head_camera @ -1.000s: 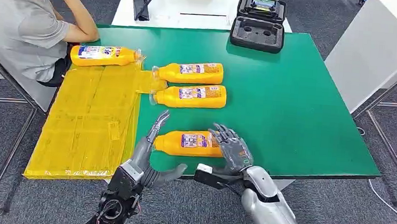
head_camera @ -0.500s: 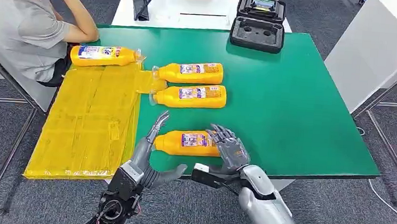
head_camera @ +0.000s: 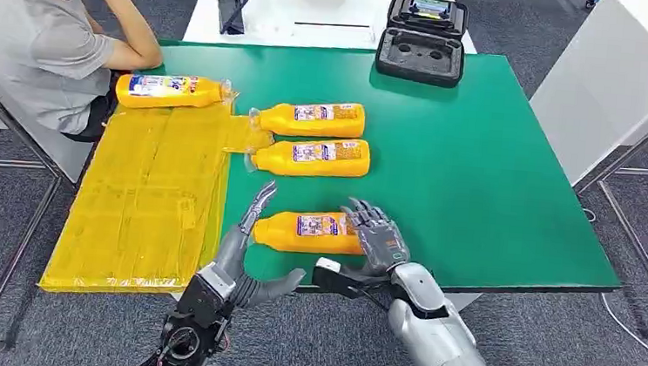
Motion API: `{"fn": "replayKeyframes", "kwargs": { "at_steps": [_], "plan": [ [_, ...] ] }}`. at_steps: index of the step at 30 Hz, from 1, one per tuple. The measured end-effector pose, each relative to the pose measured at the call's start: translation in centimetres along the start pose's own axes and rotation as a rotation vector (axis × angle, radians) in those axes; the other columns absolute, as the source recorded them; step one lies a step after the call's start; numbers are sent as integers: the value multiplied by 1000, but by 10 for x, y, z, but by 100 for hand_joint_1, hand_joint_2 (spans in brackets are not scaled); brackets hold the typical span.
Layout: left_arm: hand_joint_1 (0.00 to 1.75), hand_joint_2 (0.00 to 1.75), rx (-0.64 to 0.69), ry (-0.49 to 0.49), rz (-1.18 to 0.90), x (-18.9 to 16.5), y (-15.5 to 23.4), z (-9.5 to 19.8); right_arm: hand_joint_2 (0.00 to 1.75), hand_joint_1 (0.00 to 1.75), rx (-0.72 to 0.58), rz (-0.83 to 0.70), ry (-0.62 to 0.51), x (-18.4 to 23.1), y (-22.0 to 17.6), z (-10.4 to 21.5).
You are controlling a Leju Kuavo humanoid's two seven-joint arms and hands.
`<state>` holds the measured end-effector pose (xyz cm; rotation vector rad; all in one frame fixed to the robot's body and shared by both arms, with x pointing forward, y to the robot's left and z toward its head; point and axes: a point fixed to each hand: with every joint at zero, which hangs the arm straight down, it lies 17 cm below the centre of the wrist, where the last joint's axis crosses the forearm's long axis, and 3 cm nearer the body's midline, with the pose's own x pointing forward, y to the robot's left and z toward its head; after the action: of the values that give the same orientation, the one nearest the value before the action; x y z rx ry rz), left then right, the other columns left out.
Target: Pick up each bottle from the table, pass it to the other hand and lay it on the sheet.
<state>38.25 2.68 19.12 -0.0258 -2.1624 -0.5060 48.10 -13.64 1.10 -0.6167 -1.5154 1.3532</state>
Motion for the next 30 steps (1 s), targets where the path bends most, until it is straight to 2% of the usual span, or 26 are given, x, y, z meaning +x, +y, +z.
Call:
{"fn": "replayKeyframes", "kwargs": {
  "at_steps": [1, 12, 30],
  "plan": [
    [0, 175, 0, 0, 0, 0, 0, 0, 175, 175, 3, 6, 4, -1, 1, 0],
    [0, 175, -3, 2, -1, 0, 0, 0, 175, 175, 58, 0, 19, -8, 3, -4],
    [0, 175, -2, 2, -1, 0, 0, 0, 175, 175, 65, -2, 25, -11, 4, -5]
  ]
}}
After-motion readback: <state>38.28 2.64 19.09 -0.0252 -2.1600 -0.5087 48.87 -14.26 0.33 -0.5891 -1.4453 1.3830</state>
